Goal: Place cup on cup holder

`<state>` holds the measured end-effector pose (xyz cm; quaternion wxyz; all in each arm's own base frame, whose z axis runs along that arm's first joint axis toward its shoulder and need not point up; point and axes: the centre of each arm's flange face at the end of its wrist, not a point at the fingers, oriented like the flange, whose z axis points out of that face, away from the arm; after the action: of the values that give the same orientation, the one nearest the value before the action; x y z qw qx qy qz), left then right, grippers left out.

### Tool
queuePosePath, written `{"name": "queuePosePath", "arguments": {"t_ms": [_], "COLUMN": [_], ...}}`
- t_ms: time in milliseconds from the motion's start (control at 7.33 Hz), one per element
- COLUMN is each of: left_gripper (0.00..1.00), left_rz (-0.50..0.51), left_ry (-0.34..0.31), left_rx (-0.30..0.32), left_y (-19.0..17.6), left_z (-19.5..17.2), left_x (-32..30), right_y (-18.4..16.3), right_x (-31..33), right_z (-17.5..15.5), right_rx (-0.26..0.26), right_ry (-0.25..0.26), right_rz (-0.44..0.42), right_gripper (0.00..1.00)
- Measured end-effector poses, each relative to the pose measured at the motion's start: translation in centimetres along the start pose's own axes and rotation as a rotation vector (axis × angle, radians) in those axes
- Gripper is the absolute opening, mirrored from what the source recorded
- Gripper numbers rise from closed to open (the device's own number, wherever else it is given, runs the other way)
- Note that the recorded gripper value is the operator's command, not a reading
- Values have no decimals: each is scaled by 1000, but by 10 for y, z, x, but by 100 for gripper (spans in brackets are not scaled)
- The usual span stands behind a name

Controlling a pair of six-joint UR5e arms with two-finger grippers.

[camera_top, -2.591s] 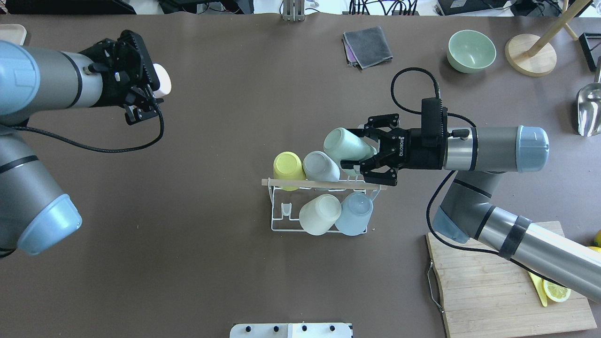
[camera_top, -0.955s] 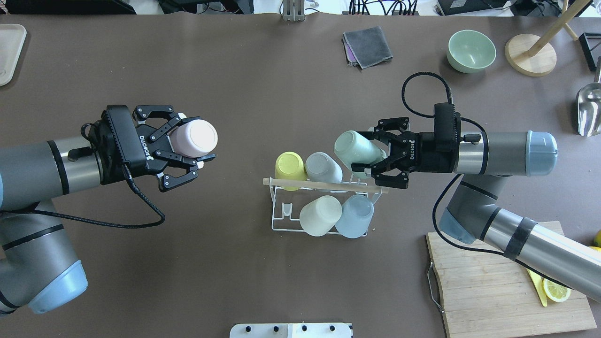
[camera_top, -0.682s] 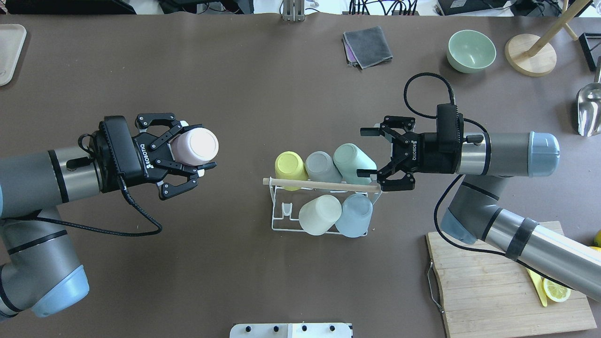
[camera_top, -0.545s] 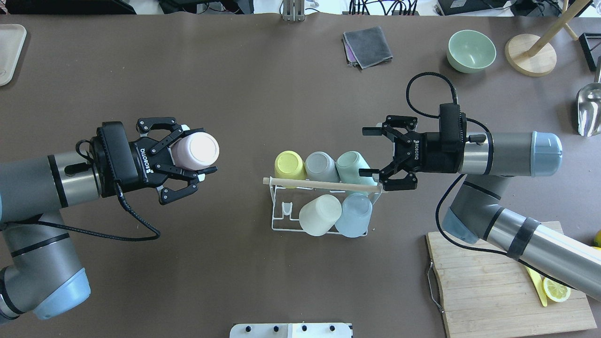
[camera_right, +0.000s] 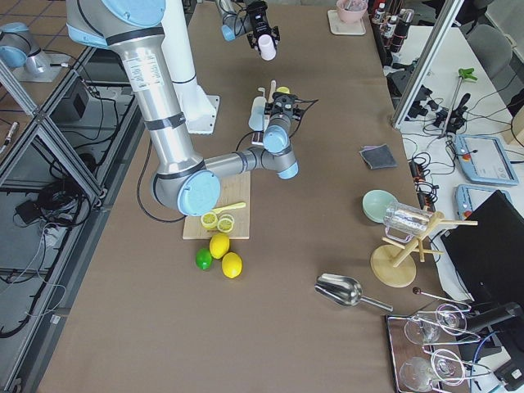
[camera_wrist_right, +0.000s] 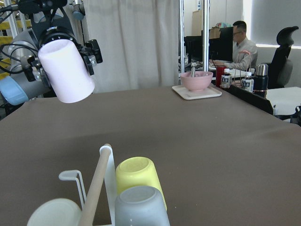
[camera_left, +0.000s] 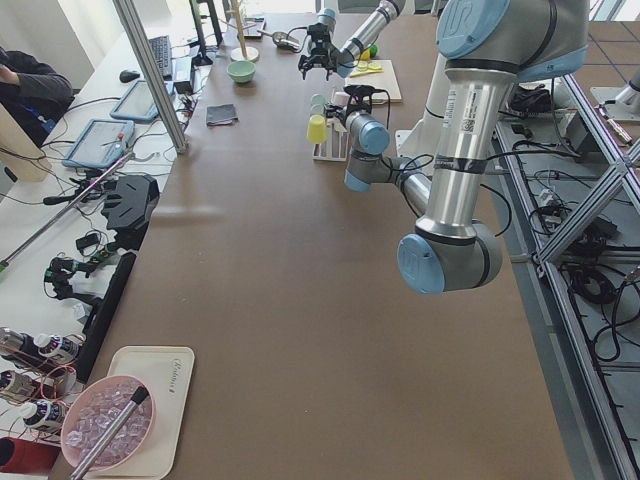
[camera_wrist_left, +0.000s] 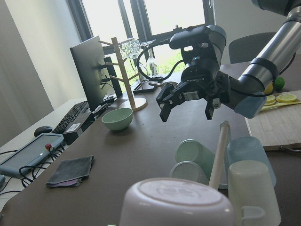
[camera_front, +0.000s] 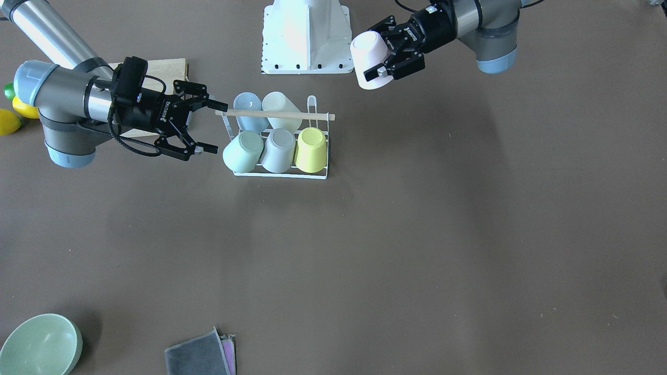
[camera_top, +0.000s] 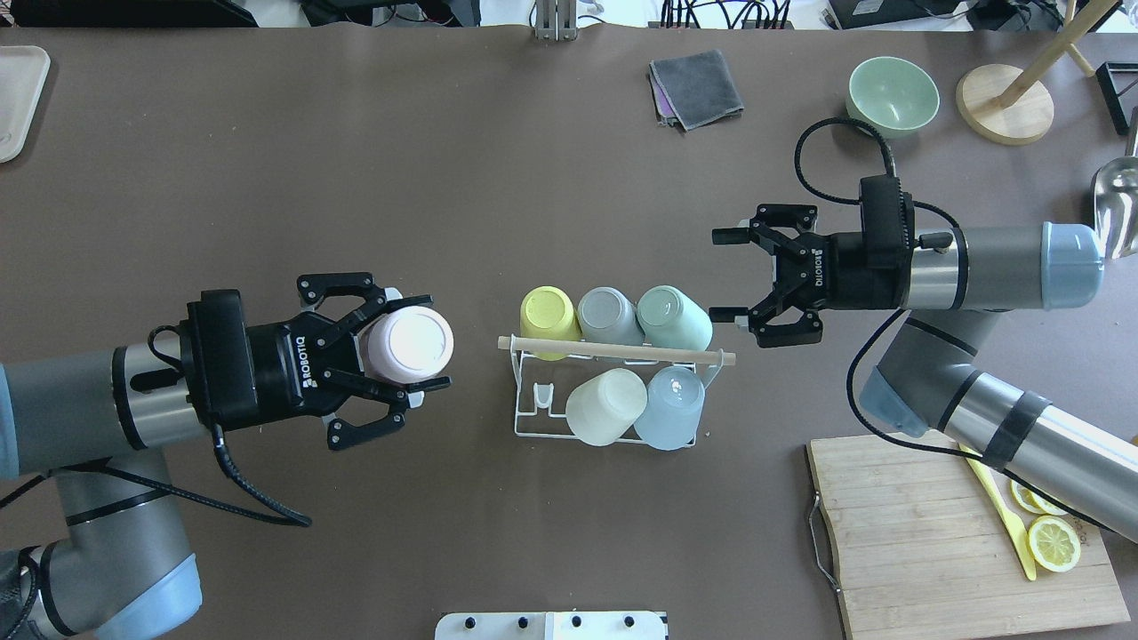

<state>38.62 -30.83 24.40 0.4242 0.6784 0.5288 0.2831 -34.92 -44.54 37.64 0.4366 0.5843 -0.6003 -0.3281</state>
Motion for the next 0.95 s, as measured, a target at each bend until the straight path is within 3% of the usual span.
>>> {"name": "queuePosePath", "arguments": {"t_ms": [136,273,545,955], "left_gripper": [36,36,36,36], "left_rz": [-49,-78,-93,-96], "left_ry": [31,48,57,53], "left_rx": [47,72,71,47], "left_y": [2,8,21,35], "left_z": [21,44,78,102], "left_x": [12,18,21,23], "right_y": [1,3,10,27], "right_x": [17,38,79,103], "right_z": [-21,-44,-85,-146], "right_rx": [-88,-178,-329,-508], "right_ry": [0,37,172,371], "right_rz": [29,80,213,435], "right_gripper": [100,100,100,100]}}
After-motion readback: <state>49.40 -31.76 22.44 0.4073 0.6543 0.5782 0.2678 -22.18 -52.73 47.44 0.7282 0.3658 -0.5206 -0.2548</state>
